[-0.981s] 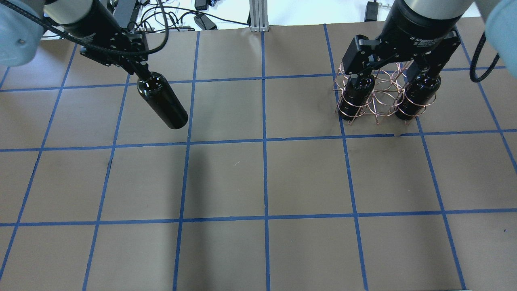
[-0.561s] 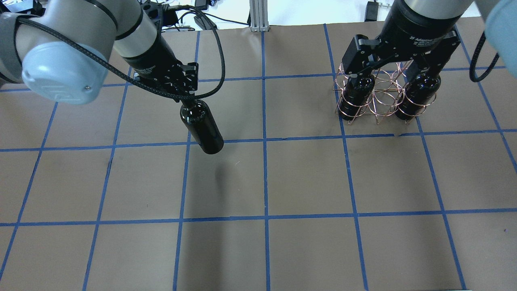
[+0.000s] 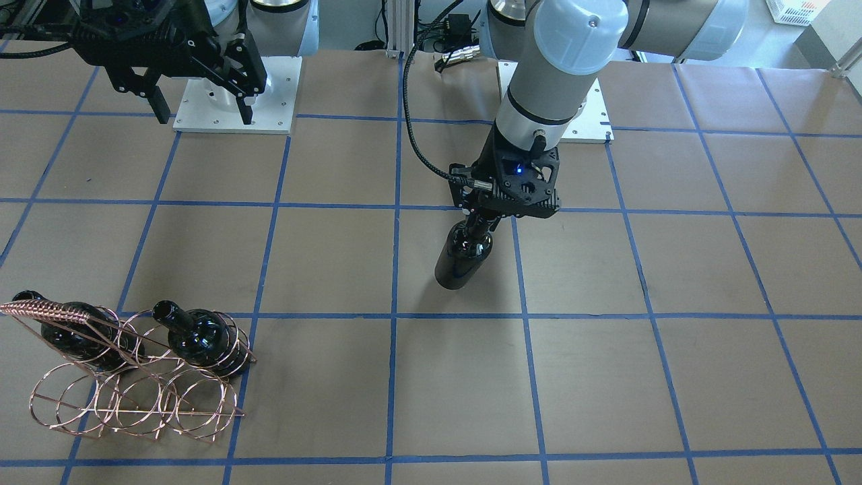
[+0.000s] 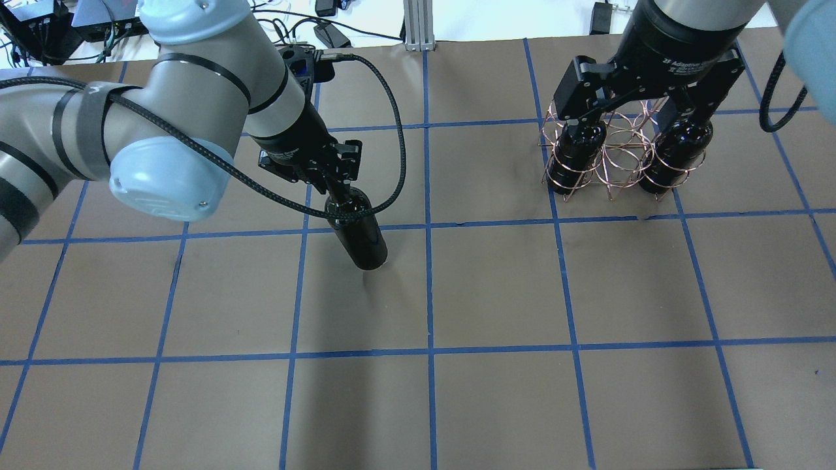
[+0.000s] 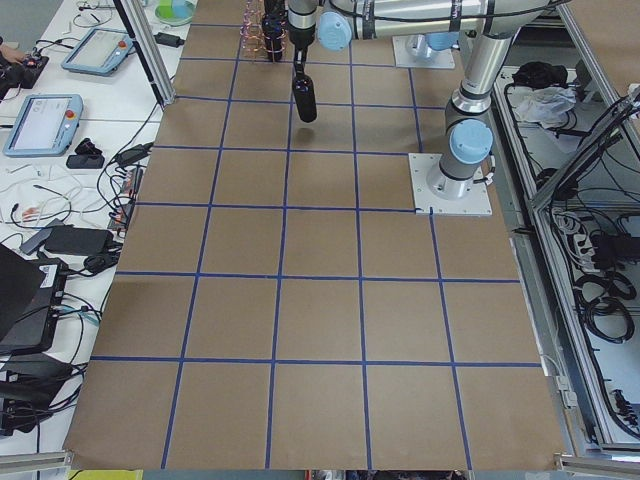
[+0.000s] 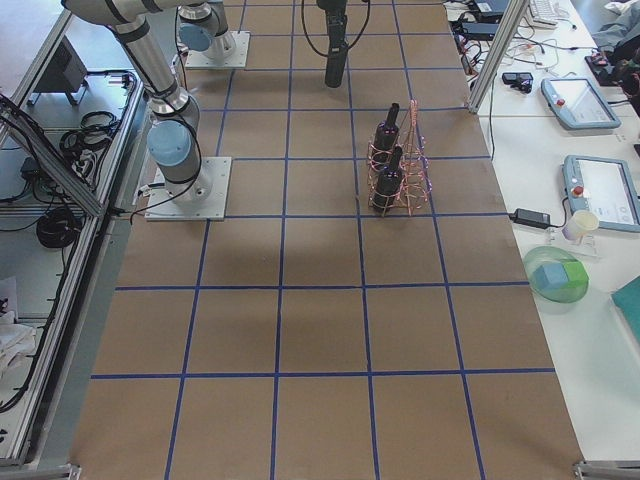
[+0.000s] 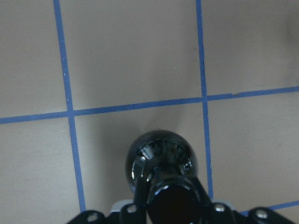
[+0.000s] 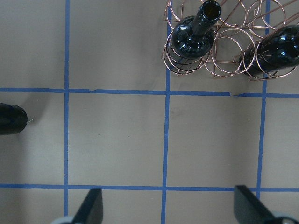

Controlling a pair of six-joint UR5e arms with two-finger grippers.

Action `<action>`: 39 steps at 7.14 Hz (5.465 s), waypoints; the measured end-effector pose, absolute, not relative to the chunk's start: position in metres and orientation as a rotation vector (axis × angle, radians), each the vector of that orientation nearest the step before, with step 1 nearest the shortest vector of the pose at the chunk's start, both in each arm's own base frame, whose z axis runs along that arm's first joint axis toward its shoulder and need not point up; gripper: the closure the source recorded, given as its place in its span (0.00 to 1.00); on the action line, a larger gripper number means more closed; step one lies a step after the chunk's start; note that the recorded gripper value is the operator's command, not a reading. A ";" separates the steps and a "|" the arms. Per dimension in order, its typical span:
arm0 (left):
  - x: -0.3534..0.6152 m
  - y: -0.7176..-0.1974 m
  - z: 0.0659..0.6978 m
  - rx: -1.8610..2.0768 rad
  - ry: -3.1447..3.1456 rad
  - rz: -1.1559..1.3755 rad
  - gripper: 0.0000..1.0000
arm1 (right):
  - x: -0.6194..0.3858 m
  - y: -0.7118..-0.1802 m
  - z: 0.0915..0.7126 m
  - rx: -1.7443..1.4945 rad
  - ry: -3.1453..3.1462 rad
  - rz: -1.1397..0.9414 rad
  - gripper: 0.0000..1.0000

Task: Place wine into wine basket
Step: 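Carry the bottle toward the table center and stand it upright, then open the left gripper and withdraw it while the right arm reaches over the bottle, then grasp the standing bottle neck with the right gripper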

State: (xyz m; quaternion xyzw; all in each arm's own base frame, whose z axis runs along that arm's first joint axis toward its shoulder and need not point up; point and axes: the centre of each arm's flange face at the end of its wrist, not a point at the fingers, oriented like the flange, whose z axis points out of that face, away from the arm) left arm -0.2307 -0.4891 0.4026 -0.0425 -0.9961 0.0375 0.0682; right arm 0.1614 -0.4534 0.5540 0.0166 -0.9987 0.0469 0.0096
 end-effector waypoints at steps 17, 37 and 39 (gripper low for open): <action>-0.224 -0.486 0.454 -0.100 -3.065 0.005 0.00 | 0.162 -0.454 0.553 -0.009 -3.124 0.119 0.00; -0.061 -0.519 0.514 0.082 -3.108 0.034 0.00 | 0.469 -0.458 0.385 -0.269 -3.184 0.117 0.56; -0.061 -0.517 0.515 0.082 -3.109 0.035 0.00 | 0.469 -0.456 0.385 -0.270 -3.189 0.087 0.75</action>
